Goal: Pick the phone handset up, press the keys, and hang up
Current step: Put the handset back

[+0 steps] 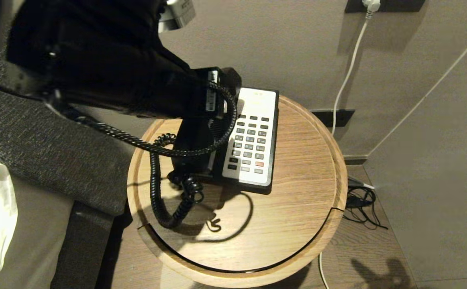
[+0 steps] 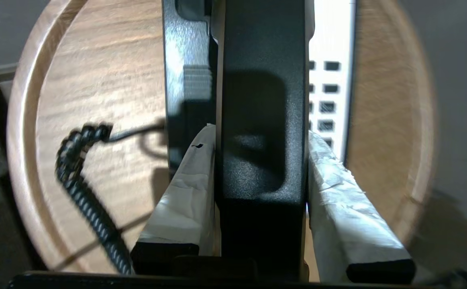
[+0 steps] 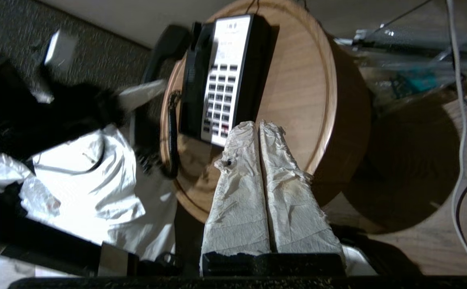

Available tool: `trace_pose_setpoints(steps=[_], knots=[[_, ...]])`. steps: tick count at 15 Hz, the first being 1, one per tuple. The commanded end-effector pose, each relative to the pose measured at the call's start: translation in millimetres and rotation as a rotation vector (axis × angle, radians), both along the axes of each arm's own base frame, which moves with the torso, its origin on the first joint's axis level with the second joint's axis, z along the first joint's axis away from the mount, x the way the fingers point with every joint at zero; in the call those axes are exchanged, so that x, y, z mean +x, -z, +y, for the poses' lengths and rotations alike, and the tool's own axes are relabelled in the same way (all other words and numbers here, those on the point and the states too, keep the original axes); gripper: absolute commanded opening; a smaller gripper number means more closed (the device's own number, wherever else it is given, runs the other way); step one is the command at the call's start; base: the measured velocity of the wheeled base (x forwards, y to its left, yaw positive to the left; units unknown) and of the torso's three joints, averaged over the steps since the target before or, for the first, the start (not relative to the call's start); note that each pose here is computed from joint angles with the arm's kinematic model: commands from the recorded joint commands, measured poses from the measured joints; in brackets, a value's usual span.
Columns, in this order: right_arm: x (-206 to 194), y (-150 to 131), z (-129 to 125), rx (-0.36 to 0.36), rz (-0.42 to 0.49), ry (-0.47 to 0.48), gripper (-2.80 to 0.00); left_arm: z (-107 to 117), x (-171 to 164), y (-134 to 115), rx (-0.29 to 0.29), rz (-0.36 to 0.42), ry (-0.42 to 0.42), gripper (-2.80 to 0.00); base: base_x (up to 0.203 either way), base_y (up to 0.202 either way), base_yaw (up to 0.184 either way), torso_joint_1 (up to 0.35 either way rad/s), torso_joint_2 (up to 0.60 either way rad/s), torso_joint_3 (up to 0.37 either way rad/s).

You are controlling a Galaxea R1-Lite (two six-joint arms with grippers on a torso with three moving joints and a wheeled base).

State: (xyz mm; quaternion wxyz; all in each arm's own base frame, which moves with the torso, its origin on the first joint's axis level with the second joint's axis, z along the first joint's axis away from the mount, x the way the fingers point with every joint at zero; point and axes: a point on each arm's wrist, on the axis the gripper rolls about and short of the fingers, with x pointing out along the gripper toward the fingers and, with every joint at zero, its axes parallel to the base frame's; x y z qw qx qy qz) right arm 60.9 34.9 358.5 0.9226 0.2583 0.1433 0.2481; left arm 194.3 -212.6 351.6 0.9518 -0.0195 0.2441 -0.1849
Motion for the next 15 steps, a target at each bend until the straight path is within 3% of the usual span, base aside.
trace_pose_setpoints(steps=[1, 4, 15], knots=[[-9, 6, -5, 0.006, -0.001, -0.013, -2.8, -21, 21, 21, 0.098, 0.003, -0.06, -2.8, 0.0, 0.0, 0.0, 0.0, 0.0, 0.0], [-11, 15, -5, -0.003, 0.02, -0.026, -2.8, -19, 31, 25, 0.156, -0.017, -0.105, -2.8, 0.0, 0.0, 0.0, 0.0, 0.0, 0.0], [-11, 28, -5, -0.016, 0.047, -0.042, -2.8, -31, 45, 37, 0.182, -0.027, -0.12, -2.8, 0.0, 0.0, 0.0, 0.0, 0.0, 0.0]])
